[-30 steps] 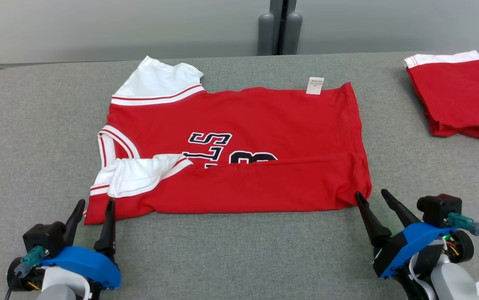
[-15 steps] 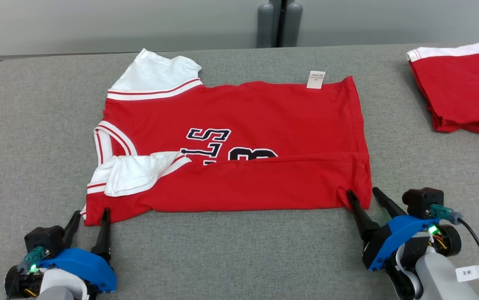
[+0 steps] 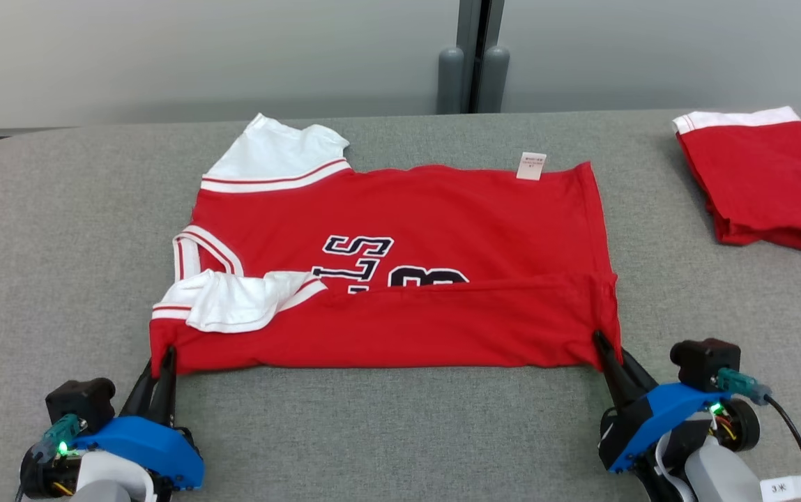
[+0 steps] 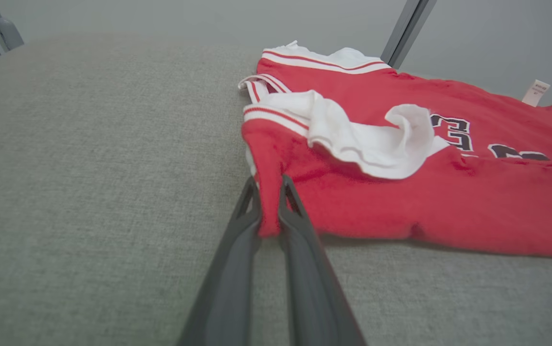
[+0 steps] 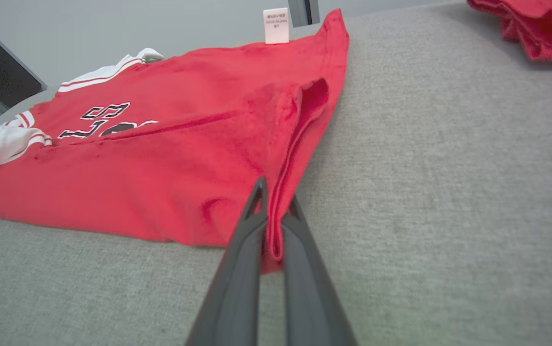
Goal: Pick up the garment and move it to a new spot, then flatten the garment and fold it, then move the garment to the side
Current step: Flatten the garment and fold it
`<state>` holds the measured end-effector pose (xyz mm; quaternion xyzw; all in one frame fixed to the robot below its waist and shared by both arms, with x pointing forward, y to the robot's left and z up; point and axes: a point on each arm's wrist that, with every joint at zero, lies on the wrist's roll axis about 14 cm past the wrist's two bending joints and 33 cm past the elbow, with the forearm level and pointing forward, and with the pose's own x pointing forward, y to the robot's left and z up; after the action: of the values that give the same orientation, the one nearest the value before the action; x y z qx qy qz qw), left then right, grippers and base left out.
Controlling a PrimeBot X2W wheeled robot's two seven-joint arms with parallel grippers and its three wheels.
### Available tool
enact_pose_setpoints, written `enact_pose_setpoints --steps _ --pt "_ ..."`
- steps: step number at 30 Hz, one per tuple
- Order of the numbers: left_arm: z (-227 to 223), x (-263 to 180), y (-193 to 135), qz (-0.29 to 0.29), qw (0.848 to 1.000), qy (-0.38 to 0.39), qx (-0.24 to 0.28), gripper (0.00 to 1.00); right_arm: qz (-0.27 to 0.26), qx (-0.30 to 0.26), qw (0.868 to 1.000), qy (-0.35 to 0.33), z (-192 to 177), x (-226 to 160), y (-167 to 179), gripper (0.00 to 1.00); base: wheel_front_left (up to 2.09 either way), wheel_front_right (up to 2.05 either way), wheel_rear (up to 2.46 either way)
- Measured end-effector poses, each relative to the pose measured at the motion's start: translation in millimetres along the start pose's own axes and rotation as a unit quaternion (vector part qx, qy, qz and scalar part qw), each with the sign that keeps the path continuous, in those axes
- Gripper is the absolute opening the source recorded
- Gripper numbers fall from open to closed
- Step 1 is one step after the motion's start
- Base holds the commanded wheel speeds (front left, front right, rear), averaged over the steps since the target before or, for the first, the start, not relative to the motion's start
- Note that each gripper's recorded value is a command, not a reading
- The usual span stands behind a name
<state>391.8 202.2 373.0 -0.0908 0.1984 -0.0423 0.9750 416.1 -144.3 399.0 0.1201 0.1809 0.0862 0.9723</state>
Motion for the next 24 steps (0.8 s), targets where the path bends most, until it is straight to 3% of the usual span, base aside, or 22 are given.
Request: enact_pose_setpoints --steps 12,21,22,23,24 --pt "-8.4 -67.2 -3.3 0.033 0.998 -0.042 -0.042 0.0 0.019 -0.002 1.0 -0.018 -2.5 -50.3 6.5 0.0 0.0 0.0 0.0" --pt "-24.8 -104.5 -9.6 0.051 0.997 -0.031 -0.059 0.0 0.009 0.019 1.0 0.02 -26.5 -90.0 9.4 0.0 0.0 0.0 0.0" --pt "-26.5 -105.9 -11.2 0.051 0.997 -0.027 -0.059 0.22 0.008 0.021 0.999 0.026 -29.7 -93.3 10.0 0.01 0.0 0.0 0.0" --pt "-27.3 -107.0 -12.5 0.051 0.997 -0.026 -0.059 0.92 0.005 0.022 0.999 0.031 -32.0 -96.0 10.1 0.4 0.0 0.0 0.0" --pt "-26.5 -107.2 -13.6 0.052 0.997 -0.027 -0.058 1.0 0.002 0.024 0.999 0.038 -34.5 -98.4 9.0 1.0 0.0 0.0 0.0"
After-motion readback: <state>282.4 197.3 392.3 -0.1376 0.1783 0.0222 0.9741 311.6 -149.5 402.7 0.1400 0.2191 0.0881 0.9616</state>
